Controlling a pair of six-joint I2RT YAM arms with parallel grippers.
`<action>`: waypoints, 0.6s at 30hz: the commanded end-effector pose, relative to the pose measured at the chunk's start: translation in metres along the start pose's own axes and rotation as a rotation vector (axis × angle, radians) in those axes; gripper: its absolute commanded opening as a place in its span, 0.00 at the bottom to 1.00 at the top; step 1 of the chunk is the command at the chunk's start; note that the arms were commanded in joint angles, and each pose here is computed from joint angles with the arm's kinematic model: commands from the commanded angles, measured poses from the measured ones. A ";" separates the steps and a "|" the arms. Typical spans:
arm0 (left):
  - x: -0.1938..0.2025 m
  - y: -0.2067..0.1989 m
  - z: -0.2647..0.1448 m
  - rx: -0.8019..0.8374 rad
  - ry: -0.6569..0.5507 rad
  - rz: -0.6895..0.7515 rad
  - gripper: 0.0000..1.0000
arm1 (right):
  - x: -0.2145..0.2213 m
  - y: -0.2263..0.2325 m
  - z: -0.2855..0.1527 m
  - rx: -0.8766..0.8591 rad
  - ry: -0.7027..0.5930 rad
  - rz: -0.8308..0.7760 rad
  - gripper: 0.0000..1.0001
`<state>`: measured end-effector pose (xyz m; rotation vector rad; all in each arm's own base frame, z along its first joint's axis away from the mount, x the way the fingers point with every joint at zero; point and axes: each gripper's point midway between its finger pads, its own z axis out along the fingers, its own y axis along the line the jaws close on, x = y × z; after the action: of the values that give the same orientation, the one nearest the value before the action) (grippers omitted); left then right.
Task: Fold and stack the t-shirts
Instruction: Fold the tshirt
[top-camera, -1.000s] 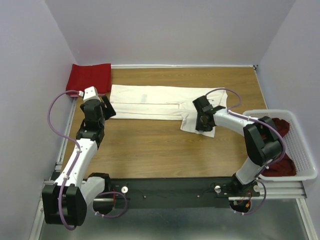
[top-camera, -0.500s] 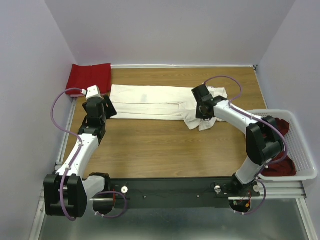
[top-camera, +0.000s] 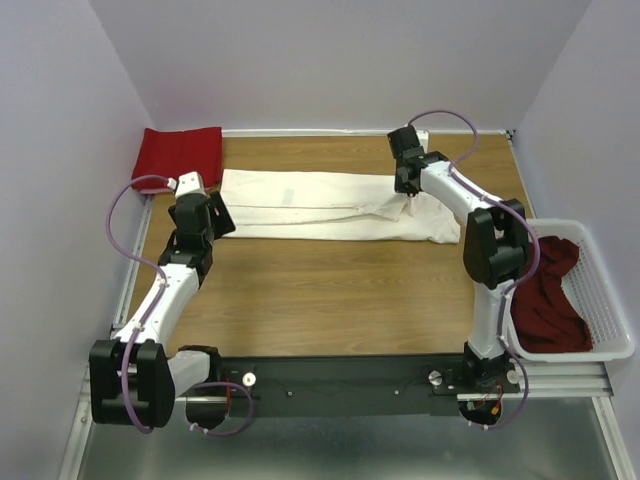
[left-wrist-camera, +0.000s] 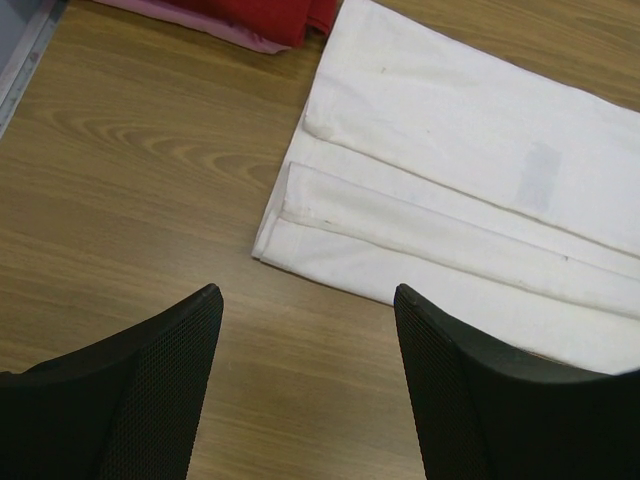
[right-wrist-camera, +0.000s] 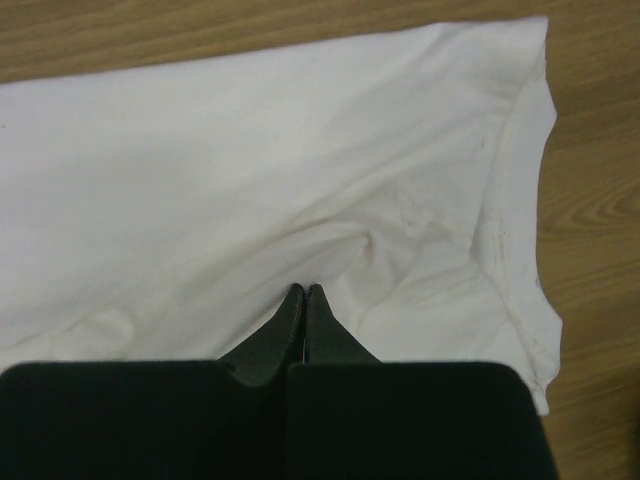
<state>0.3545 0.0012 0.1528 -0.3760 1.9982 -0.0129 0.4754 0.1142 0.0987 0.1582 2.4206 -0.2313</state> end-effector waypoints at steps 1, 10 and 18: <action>-0.008 -0.009 0.002 0.034 -0.016 0.012 0.77 | -0.018 -0.003 0.020 0.039 -0.013 -0.049 0.01; 0.008 -0.018 0.011 0.085 0.048 0.030 0.76 | -0.031 0.021 0.047 -0.028 -0.008 -0.027 0.40; 0.037 -0.032 0.023 0.142 0.175 0.062 0.76 | -0.055 0.066 0.004 -0.323 -0.021 0.006 0.50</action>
<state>0.3620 -0.0212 0.1094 -0.2917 2.1578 -0.0940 0.5371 0.1374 0.0918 0.0982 2.4017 -0.1180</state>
